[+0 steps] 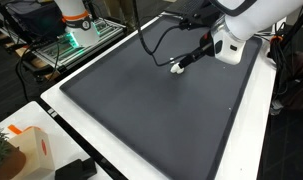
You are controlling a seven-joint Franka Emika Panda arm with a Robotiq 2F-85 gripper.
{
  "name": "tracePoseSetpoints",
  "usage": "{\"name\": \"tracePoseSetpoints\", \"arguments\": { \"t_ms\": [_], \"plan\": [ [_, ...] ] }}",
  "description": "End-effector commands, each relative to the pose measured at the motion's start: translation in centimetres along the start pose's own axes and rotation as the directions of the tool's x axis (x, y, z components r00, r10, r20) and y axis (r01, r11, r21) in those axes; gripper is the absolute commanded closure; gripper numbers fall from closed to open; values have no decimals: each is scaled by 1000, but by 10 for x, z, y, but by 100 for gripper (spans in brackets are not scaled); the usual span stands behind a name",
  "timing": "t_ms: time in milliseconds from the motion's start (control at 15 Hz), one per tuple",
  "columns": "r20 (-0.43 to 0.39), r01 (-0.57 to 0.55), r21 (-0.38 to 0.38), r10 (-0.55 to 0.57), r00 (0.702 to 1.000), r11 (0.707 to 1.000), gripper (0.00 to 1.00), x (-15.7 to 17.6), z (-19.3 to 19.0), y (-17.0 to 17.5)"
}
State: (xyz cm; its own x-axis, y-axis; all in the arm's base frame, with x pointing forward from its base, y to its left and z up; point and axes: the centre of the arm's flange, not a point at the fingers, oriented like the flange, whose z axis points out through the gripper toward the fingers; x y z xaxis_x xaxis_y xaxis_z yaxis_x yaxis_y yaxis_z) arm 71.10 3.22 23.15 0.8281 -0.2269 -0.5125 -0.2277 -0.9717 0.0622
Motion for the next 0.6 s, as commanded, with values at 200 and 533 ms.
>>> {"name": "tracePoseSetpoints", "arguments": {
  "t_ms": [200,533],
  "plan": [
    [51,-12,10,12,999,1000,0,26,6,-6],
    [78,-14,3,14,997,1000,0,29,12,-5]
  ]
}}
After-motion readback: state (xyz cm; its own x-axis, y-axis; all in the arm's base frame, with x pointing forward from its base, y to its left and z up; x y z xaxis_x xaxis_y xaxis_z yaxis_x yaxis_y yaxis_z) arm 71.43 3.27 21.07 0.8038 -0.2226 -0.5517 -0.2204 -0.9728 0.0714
